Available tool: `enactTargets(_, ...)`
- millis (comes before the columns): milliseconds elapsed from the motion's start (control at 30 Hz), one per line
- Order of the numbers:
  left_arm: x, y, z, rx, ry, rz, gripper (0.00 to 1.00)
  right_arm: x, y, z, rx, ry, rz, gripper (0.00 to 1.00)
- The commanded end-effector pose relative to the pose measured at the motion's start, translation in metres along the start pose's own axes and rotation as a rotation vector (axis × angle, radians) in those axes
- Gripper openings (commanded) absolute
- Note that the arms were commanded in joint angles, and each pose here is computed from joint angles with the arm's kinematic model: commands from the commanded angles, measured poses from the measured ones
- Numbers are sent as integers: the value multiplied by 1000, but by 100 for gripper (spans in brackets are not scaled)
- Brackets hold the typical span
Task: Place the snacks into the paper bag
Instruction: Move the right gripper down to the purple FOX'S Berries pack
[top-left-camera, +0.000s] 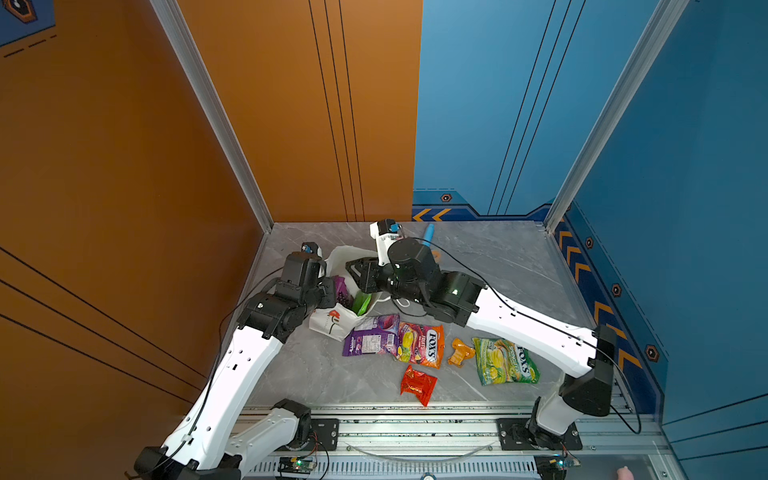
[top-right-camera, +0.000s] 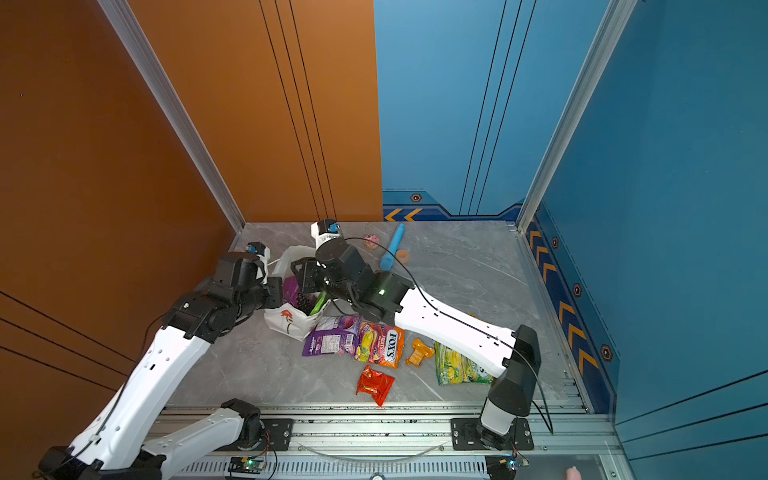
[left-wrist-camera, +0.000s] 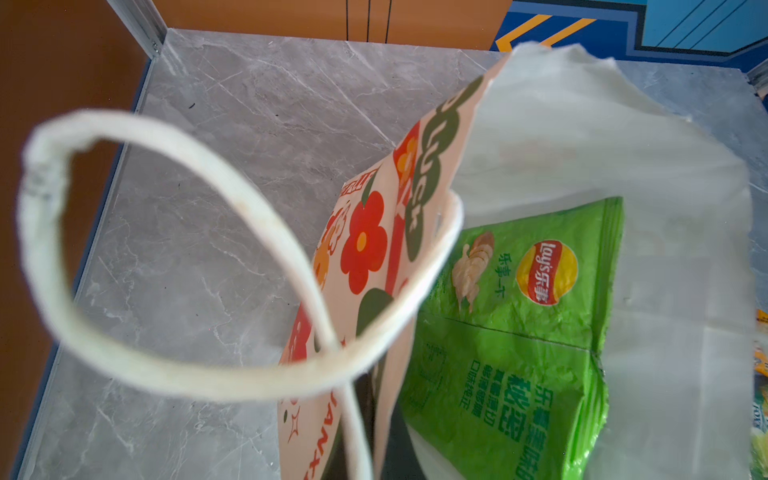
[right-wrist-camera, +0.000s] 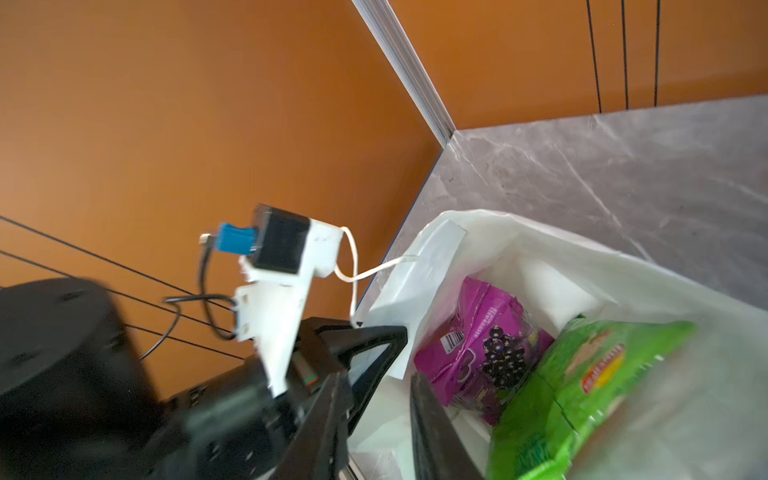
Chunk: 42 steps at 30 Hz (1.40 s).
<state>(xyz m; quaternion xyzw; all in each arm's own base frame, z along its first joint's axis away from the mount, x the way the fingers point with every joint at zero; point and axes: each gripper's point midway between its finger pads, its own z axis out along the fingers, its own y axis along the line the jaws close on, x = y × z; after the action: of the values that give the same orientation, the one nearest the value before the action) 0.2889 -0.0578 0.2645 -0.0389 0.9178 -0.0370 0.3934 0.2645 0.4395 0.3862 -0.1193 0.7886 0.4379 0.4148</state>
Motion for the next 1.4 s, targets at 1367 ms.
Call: enactTargets(1367, 23, 68, 8, -123, 28, -126, 0, 228, -198, 18, 695, 510, -109, 65)
